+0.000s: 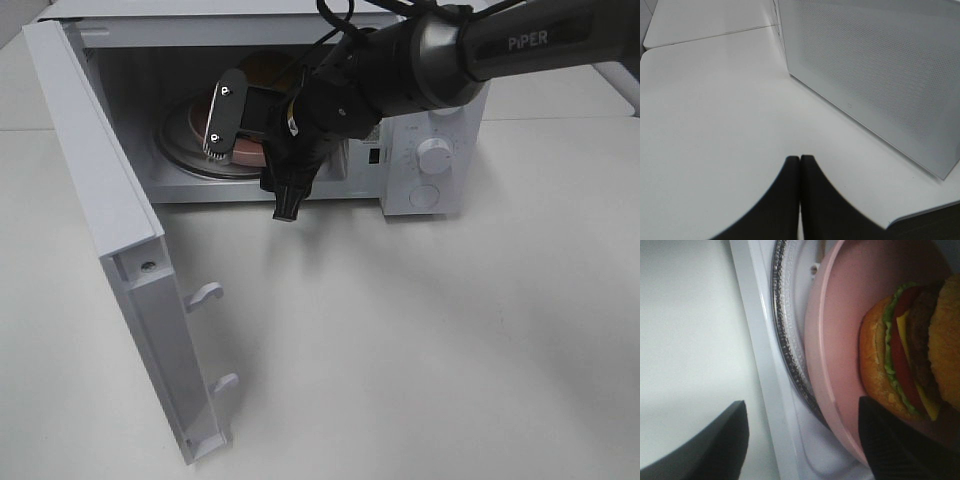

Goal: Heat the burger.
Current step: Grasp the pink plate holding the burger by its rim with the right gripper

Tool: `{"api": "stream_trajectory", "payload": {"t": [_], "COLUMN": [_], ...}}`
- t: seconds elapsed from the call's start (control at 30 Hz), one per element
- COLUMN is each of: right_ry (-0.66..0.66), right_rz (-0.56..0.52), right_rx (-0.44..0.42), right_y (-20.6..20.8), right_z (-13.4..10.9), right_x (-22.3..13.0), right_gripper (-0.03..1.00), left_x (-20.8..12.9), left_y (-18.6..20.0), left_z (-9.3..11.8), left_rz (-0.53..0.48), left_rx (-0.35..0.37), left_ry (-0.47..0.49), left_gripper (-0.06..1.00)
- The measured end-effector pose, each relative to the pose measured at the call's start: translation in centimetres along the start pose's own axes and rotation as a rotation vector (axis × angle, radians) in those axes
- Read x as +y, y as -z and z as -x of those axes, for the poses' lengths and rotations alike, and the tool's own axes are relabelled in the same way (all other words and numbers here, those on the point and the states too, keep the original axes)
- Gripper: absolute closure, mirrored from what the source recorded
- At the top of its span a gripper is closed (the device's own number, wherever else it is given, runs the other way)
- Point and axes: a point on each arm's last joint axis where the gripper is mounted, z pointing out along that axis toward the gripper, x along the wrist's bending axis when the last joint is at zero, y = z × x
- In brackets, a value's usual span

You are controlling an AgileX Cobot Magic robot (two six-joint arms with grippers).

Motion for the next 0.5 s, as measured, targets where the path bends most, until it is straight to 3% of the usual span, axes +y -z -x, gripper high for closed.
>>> {"api": "stream_trajectory", "payload": {"t": [0.5], "right_ry": [0.026], "right_rz": [-0.004], "right_rx": [0.009], "right_y": [0.4], "right_z": [-0.53], "right_x": [0.82], "right_gripper": [0.36], "left_x": [0.0], "left_y": [0.0], "left_z": [0.0], "left_rz": [0.0], "left_rx": [0.0], "left_ry": [0.0], "left_gripper": [0.94]}}
